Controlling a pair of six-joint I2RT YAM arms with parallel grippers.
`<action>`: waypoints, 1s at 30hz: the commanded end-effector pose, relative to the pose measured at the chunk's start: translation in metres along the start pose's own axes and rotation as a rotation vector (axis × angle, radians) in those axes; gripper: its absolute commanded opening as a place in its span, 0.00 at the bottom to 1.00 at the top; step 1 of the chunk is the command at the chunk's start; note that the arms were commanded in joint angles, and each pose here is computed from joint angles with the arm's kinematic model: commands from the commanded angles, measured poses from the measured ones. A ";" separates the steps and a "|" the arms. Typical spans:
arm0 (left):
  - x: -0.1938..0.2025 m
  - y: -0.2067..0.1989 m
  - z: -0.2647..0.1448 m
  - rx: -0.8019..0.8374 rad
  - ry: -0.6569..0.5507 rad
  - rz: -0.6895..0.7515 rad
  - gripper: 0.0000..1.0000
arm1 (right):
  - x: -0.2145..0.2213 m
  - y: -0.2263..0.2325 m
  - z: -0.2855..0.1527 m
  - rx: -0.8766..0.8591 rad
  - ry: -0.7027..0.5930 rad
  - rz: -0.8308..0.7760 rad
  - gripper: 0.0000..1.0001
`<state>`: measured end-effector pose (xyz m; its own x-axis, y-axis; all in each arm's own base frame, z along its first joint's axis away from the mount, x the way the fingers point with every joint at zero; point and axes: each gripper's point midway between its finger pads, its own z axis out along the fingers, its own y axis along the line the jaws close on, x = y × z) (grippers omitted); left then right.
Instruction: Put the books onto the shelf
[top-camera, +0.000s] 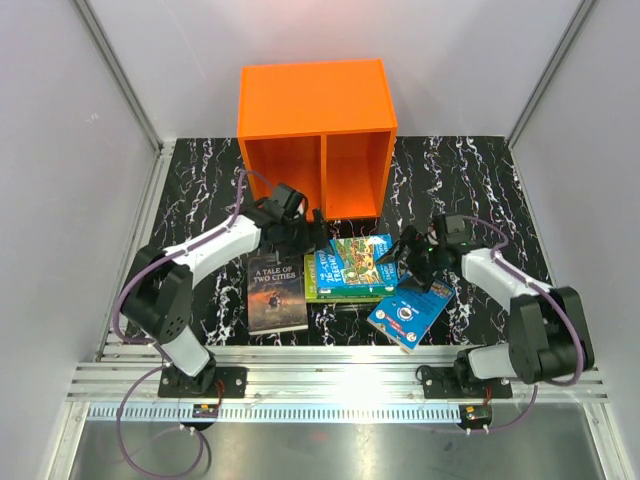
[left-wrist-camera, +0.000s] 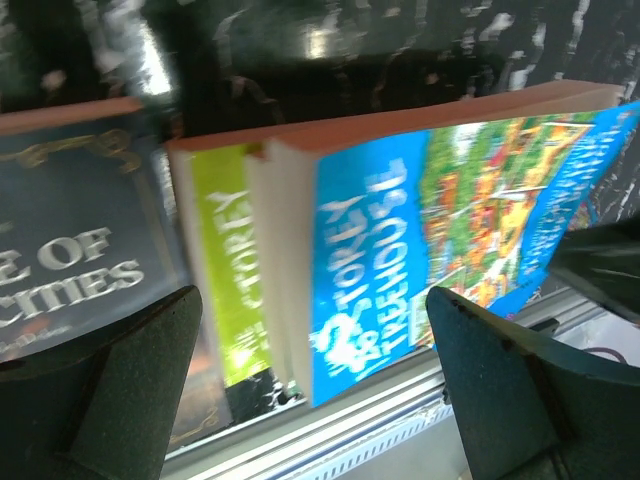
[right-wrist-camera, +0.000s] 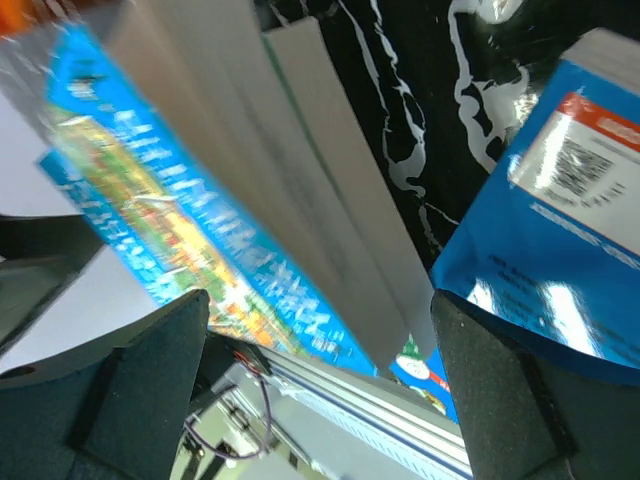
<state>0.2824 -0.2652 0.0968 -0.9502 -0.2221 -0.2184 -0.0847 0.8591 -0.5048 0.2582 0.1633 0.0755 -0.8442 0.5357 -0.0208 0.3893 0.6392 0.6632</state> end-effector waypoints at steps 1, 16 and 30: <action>-0.011 -0.026 -0.002 0.028 -0.031 0.078 0.99 | 0.002 0.023 0.013 -0.047 0.041 -0.059 1.00; 0.018 -0.062 0.017 -0.043 0.063 0.277 0.99 | -0.009 0.019 0.013 0.032 0.012 -0.128 1.00; 0.026 -0.060 0.038 -0.095 0.119 0.302 0.99 | -0.021 0.021 -0.002 0.096 -0.031 -0.232 0.72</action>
<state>0.2639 -0.3267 0.0782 -0.9757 0.0843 -0.2022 0.1484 0.9333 -0.3271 0.2788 0.1592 0.0783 -0.9014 0.4069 -0.1480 0.2694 0.7946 0.5440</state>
